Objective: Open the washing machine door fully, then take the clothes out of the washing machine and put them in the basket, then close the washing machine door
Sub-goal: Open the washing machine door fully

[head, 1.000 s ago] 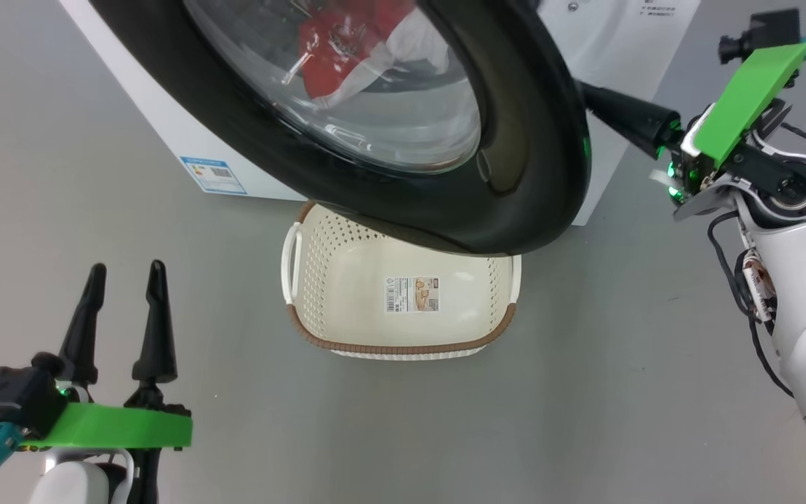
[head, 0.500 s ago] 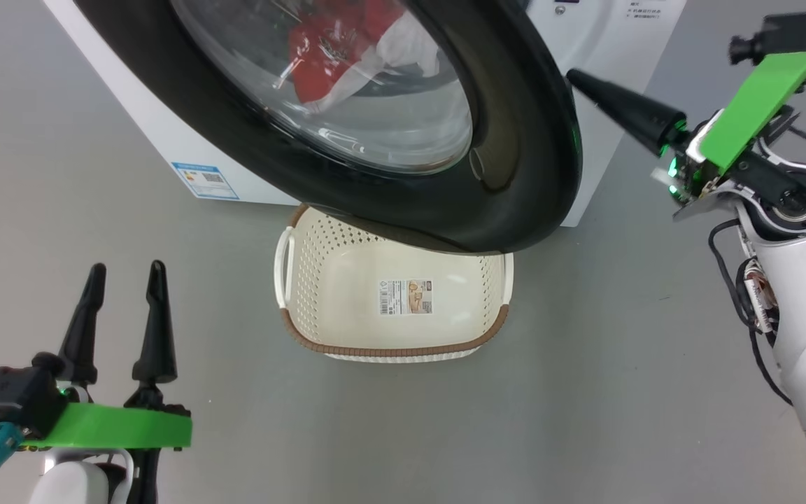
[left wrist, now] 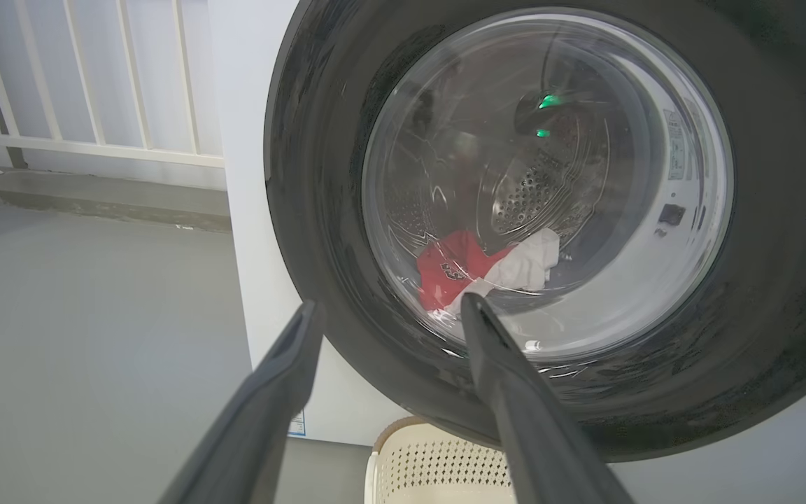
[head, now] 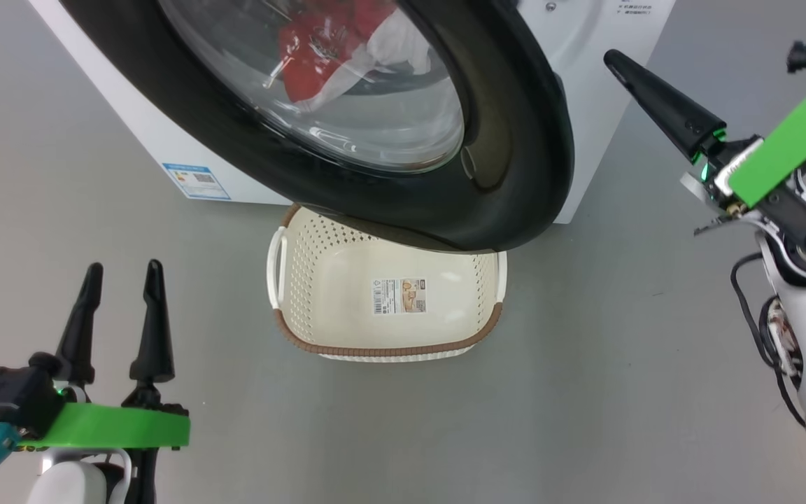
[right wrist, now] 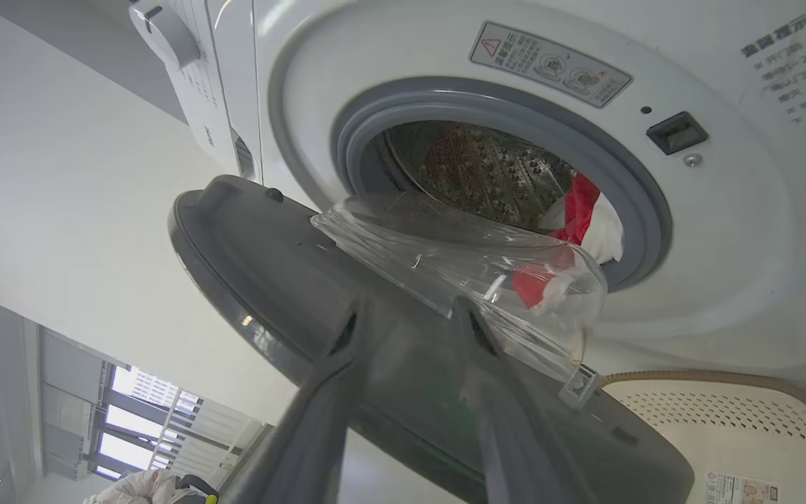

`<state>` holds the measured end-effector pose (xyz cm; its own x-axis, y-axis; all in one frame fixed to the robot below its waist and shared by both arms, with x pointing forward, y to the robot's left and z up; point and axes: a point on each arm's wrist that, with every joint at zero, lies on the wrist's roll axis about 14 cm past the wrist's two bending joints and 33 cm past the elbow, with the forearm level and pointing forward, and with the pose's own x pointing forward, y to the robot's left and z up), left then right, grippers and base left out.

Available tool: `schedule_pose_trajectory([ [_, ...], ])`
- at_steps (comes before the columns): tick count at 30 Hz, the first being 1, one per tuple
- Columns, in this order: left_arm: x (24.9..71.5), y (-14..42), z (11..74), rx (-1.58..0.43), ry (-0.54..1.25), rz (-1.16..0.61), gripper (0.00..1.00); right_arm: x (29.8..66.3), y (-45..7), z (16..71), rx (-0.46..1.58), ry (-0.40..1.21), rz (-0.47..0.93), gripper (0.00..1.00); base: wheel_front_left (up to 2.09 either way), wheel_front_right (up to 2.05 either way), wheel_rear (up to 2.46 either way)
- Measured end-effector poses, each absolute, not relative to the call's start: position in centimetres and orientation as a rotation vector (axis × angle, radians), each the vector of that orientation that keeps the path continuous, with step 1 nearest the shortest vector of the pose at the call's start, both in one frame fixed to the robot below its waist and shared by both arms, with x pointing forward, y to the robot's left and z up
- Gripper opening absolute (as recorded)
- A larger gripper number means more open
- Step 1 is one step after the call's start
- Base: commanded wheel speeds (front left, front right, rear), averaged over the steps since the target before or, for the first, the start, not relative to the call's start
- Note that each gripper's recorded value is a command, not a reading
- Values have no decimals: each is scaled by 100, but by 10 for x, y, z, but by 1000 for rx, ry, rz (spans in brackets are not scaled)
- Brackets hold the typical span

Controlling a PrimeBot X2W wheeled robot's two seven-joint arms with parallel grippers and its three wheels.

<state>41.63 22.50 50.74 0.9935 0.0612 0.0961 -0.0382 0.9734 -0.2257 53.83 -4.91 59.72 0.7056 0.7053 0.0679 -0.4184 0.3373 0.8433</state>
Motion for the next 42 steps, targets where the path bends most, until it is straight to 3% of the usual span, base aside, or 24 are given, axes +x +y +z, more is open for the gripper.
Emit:
schedule_pose_trajectory([
  [23,419,221,503,-220,-93,36,100,479,-81,566,544,-38,616,100,0,0,0],
  [42,421,222,507,-220,-107,37,100,451,-94,508,377,-29,485,100,0,0,0],
])
